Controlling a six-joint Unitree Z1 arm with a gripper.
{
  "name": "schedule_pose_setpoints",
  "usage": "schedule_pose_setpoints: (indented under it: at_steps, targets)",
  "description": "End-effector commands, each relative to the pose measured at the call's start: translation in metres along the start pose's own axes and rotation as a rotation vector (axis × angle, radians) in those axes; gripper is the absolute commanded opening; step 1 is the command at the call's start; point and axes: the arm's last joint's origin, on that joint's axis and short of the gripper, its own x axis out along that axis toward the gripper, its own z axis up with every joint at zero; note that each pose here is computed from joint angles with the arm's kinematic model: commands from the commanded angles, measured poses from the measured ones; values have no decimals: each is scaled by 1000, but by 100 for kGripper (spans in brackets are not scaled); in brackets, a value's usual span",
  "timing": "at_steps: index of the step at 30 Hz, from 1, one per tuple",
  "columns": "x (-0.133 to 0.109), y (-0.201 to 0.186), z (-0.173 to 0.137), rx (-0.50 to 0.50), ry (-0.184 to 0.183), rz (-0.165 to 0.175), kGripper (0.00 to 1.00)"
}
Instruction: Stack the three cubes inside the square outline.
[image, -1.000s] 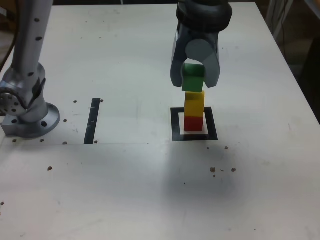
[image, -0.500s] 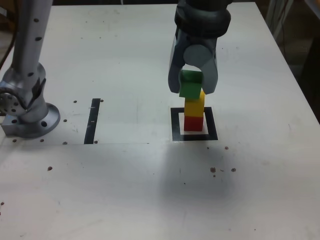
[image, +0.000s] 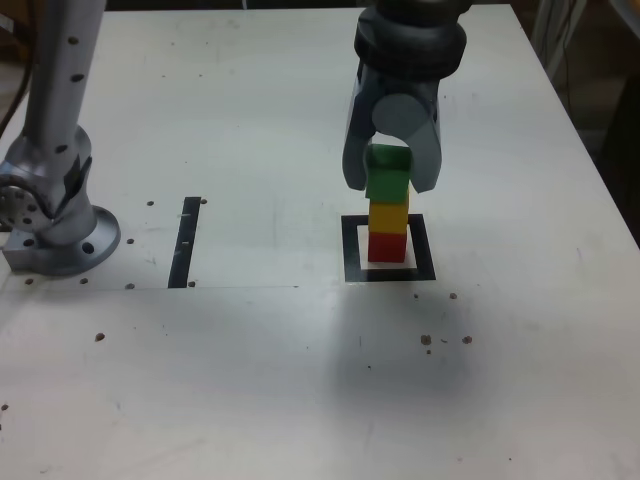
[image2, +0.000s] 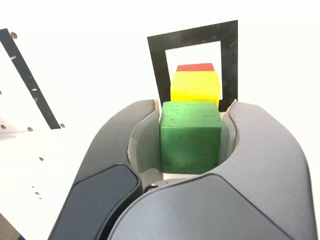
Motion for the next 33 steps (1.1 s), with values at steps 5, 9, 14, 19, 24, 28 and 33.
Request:
schedule_pose_setpoints:
  at_steps: [5,9,14,19,24,28,33]
  targets:
    - [5,0,4,1,11,-3,39]
    - [7,1,4,0,19,1,46]
    - [9,4,4,1,24,2,66]
    - [10,5,5,3,25,8,83]
    - [8,6,4,3,16,12,96]
    - [1,7,-1,1,-3,21,99]
    - [-3,7,-5,0,-8,24,99]
